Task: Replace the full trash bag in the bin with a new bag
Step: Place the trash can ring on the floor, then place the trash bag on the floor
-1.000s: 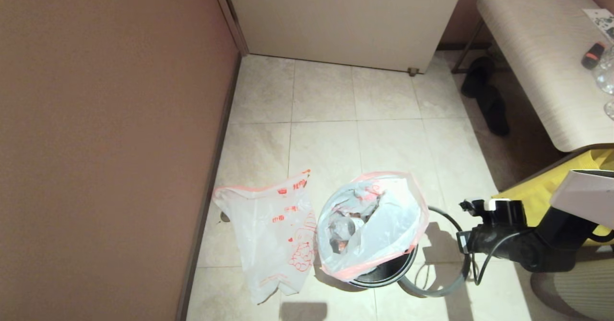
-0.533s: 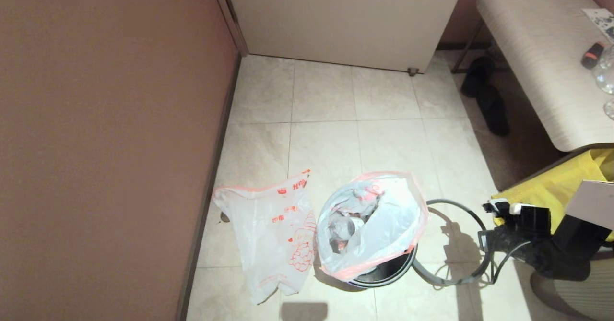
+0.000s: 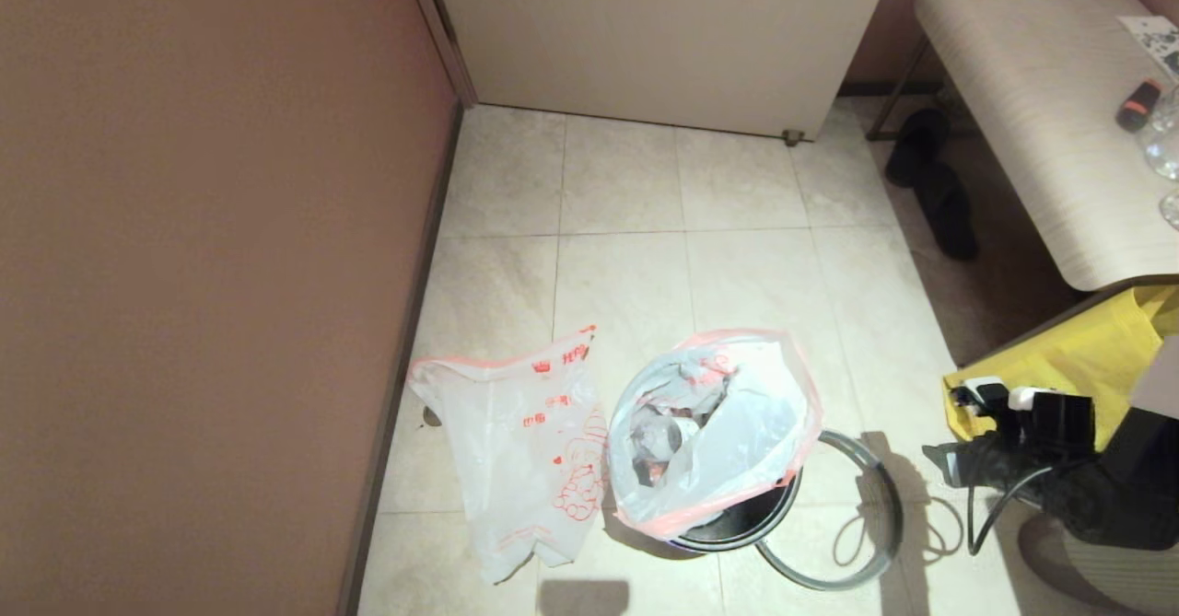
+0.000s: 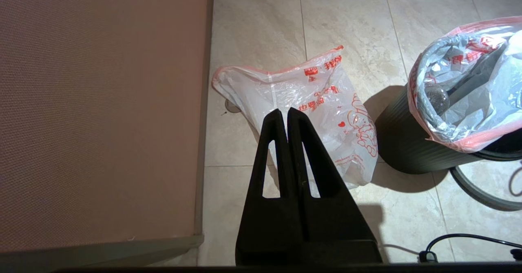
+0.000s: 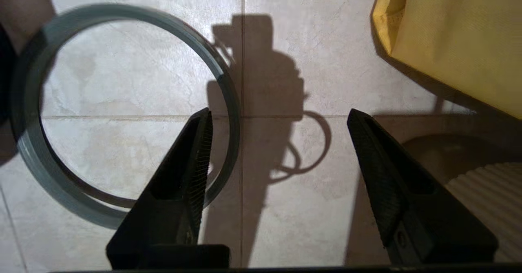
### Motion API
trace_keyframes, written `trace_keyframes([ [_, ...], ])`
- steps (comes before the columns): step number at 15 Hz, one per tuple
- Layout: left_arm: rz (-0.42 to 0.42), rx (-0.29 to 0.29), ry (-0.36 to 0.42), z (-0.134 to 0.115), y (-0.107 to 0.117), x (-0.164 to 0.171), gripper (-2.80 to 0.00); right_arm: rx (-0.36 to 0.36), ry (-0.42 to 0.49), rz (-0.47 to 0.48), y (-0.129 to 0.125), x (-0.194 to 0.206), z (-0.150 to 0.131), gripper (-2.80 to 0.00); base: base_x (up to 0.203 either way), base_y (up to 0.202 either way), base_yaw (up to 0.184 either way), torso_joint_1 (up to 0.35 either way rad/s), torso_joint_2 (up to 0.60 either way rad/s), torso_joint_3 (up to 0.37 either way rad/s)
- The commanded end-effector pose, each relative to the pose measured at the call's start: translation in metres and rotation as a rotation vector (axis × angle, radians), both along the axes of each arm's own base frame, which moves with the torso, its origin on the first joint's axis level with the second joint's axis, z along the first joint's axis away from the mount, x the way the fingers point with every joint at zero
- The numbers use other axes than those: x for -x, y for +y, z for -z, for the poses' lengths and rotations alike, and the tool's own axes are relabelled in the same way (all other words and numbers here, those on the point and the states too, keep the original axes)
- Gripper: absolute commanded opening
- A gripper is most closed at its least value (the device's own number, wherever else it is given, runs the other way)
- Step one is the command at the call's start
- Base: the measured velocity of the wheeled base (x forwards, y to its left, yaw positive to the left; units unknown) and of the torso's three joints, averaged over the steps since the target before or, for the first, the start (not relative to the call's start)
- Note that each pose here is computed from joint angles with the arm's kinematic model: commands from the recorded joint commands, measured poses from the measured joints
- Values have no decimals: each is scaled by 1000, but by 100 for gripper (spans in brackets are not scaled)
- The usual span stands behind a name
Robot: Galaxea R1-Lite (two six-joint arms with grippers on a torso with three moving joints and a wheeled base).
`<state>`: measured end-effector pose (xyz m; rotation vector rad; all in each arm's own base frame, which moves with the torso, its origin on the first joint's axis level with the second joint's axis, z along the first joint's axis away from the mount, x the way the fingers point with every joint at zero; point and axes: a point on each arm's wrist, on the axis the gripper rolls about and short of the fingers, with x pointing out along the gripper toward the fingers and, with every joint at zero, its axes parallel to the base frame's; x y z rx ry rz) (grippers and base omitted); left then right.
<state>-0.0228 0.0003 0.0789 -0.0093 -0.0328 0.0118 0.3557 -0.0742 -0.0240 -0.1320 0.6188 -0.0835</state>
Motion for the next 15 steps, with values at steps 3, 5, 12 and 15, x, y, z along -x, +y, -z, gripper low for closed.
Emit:
trace_keyframes([
  [3,-1,0,-1,0,0,0,-280,5,-139,-39,22,24,-74,0,0,0,0,0,0,0],
  [5,-1,0,-1,0,0,0,-280,-39,-155,-67,42,36,-102,0,0,0,0,0,0,0],
  [12,0,0,-1,0,0,0,-280,-157,-171,-174,117,36,-139,0,0,0,0,0,0,0],
  [15,-2,0,-1,0,0,0,-280,-195,-172,-236,145,27,-149,0,0,0,0,0,0,0],
])
